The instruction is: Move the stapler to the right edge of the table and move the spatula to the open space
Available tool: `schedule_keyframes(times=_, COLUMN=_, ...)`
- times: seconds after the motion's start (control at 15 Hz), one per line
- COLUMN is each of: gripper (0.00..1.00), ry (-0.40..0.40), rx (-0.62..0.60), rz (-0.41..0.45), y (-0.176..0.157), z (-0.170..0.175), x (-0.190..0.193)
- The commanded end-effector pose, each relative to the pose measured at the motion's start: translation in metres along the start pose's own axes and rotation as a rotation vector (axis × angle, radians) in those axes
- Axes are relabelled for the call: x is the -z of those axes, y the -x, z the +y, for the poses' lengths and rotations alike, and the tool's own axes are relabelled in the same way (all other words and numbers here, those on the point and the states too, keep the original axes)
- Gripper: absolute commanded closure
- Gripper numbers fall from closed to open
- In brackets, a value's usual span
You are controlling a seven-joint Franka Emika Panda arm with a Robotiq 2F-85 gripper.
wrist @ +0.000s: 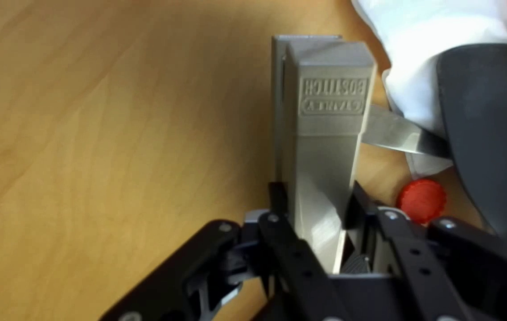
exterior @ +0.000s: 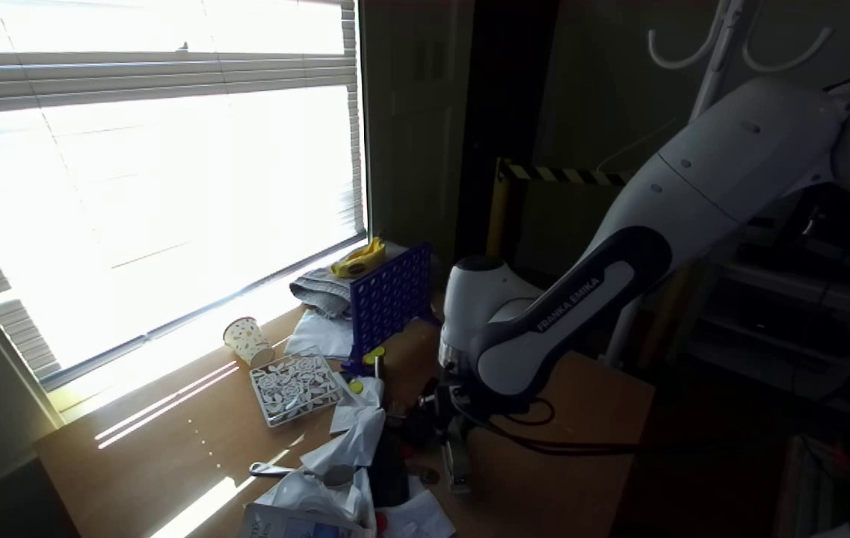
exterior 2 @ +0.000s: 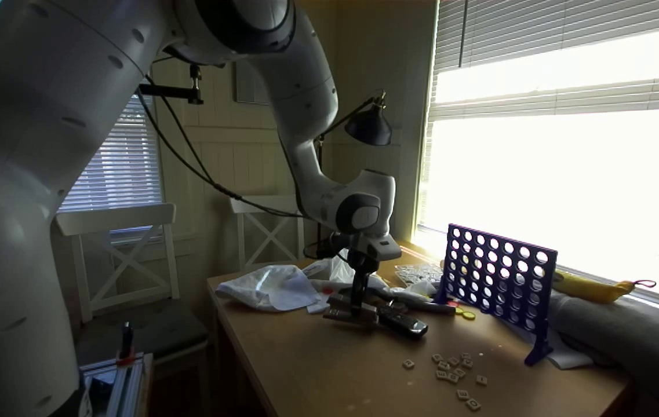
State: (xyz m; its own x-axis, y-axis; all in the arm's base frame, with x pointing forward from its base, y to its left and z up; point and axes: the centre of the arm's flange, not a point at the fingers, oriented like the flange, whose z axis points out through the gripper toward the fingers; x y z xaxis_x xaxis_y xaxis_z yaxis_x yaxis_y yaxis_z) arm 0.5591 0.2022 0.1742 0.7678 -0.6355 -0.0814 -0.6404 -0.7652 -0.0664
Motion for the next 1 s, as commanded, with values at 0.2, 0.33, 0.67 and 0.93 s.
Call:
schedule_keyframes(times=0.2, gripper=0.89, ry=-0.031, rx=0.055, rz=0.025, y=-0.033, z=0.077, x=0.11)
schedule_keyframes(times=0.33, gripper=0.89, ry=0.009, rx=0.152, rz=-0.015, y=-0.057, z=0.107, x=0.125)
schedule_keyframes(times=0.67, gripper=0.89, ry=0.179, rx=0.309, rz=-0.158, y=-0.12, z=0.188, x=0.164)
schedule_keyframes(times=0.93, gripper=0.64, ry=0.169, rx=0.199, rz=-0.176, y=-0.129, z=0.206, x=0.159)
